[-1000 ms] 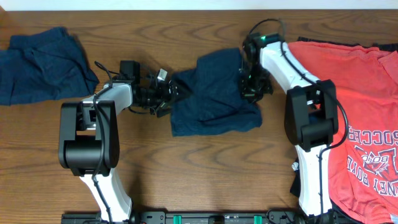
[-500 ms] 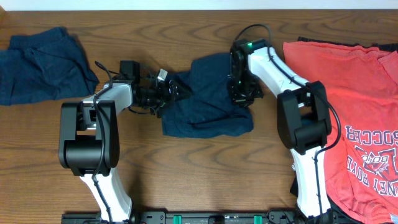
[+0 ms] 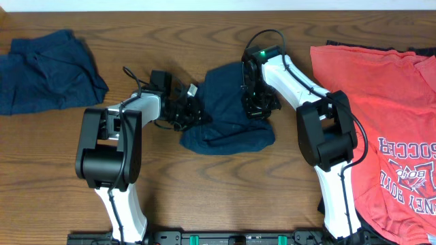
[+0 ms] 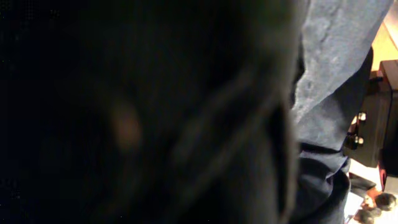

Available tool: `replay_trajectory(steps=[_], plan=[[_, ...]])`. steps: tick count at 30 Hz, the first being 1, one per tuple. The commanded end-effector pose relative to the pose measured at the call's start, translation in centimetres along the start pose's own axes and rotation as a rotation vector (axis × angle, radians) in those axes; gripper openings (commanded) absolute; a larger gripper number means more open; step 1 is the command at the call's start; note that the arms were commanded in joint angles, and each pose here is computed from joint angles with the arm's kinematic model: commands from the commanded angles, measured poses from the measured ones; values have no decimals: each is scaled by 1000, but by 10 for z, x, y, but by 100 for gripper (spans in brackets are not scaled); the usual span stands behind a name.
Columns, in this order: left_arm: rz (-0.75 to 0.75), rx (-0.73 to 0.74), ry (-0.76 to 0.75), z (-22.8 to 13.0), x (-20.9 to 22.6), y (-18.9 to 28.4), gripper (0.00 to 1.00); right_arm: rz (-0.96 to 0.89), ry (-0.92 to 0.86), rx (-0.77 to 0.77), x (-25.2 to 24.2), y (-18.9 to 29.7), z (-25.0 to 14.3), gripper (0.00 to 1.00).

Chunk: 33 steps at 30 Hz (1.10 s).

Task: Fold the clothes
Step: 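Lift the navy bundle with the left gripper and carry it left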

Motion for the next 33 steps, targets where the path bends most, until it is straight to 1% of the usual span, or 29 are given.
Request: replay_trajectory(steps=[1, 3, 6, 8, 12, 14, 15, 16, 18, 19, 20, 21, 23, 27, 31, 33], plan=[[116, 28, 41, -12, 26, -13, 6, 25, 44, 78, 15, -31, -8, 1], [112, 17, 28, -9, 25, -13, 6, 28, 61, 63, 14, -27, -4, 1], [107, -1, 8, -2, 21, -12, 6, 12, 61, -9, 11, -9, 13, 1], [107, -16, -8, 4, 17, -9, 6, -8, 57, -75, 8, 16, 27, 1], [164, -78, -50, 15, 9, 4, 6, -26, 44, -228, 5, 85, 48, 1], [206, -119, -74, 21, 3, 15, 6, -7, 33, -314, 4, 124, 53, 10], [228, -141, -86, 23, 0, 21, 6, 4, 25, -355, 3, 142, 53, 18], [247, -161, -97, 25, -3, 28, 6, 15, 20, -402, 2, 163, 53, 31], [290, -208, -120, 28, -12, 43, 6, 30, 14, -473, -2, 195, 48, 45], [308, -231, -132, 29, -17, 50, 6, 40, 11, -501, -4, 209, 44, 43], [327, -257, -144, 30, -22, 59, 6, 47, 5, -516, -5, 218, 40, 32], [349, -288, -159, 30, -29, 70, 6, 54, 2, -527, -7, 226, 34, 17], [385, -338, -180, 30, -39, 86, 6, 70, 3, -533, -7, 233, 29, 4], [477, -464, -220, 31, -58, 123, 6, 114, 18, -517, 1, 232, 26, 1], [574, -599, -237, 30, -69, 162, 6, 126, 37, -487, 12, 224, 24, 2], [599, -651, -235, 31, -72, 178, 6, 132, 53, -467, 20, 219, 22, 2]])
Point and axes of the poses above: each gripper's point midway between its finger pads, its own y axis back along the fingers, its own x axis along the line the jaws close on, z = x × y, the point moved 3 cm from there along y, back along the fingers, and after that the axes turned 5 degrees about -y, right-handed, at the moved point
